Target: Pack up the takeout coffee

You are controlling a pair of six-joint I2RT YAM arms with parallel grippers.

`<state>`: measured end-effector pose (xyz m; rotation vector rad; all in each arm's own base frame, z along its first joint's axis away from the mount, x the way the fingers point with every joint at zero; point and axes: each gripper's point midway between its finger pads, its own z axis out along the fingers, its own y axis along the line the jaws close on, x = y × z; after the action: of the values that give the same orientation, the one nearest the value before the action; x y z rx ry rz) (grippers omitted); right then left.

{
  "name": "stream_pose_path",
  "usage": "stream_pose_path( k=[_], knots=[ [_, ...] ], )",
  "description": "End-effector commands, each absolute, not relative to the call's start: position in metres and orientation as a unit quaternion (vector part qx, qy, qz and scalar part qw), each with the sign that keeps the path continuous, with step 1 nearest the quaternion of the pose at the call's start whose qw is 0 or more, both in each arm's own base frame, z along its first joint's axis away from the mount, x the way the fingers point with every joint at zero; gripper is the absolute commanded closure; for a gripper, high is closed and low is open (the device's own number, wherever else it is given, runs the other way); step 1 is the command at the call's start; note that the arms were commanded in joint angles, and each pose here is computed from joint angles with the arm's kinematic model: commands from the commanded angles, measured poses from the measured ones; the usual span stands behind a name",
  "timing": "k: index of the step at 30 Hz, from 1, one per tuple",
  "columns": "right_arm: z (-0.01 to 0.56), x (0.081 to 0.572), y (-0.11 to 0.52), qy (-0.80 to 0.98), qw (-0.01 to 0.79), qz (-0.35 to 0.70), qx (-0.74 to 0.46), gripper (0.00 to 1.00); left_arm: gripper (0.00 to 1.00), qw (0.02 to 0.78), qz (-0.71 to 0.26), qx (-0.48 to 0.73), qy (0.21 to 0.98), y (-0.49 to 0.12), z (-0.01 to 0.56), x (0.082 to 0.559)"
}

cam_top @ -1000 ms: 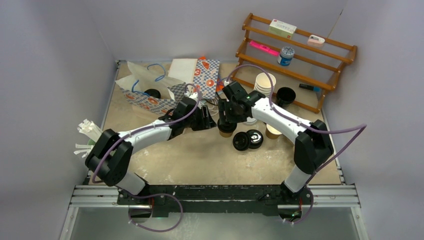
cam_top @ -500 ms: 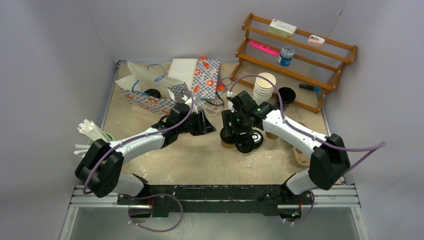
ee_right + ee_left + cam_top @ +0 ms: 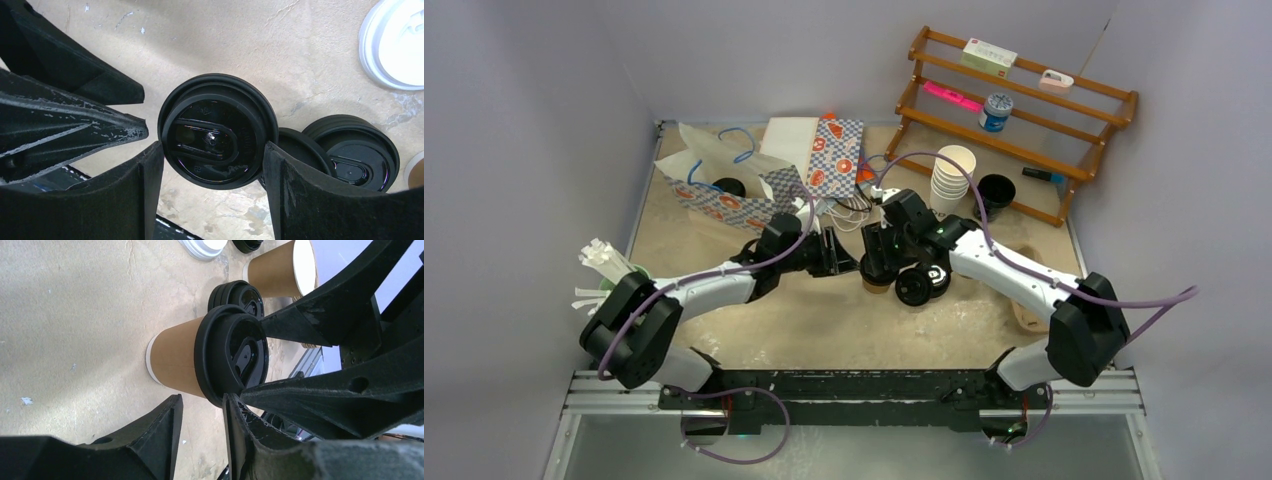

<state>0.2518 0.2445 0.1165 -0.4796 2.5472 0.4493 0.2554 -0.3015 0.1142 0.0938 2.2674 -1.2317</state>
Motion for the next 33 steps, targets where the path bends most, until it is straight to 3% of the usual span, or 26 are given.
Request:
stream_pose_path(
  k=[1,7,24,30,33],
  knots=[
    [0.111,0.246,0.242,0.934,0.258,0.154,-0.192,0.49,0.63,0.276,-0.48,0.04,0.832,-0.307,0.117,0.257],
    [0.107,0.243,0.245,0.936,0.251,0.154,-0.194,0.49,0.7,0.27,-0.483,0.045,0.832,-0.312,0.112,0.26],
    [0.101,0.24,0.246,0.938,0.239,0.156,-0.196,0.5,0.73,0.318,-0.476,0.012,0.82,-0.302,0.123,0.284],
    [0.1,0.24,0.248,0.938,0.237,0.157,-0.198,0.51,0.65,0.351,-0.461,0.009,0.815,-0.293,0.136,0.289],
    [0.099,0.24,0.249,0.938,0.235,0.157,-0.198,0.51,0.67,0.34,-0.474,0.018,0.812,-0.3,0.135,0.288]
  ],
)
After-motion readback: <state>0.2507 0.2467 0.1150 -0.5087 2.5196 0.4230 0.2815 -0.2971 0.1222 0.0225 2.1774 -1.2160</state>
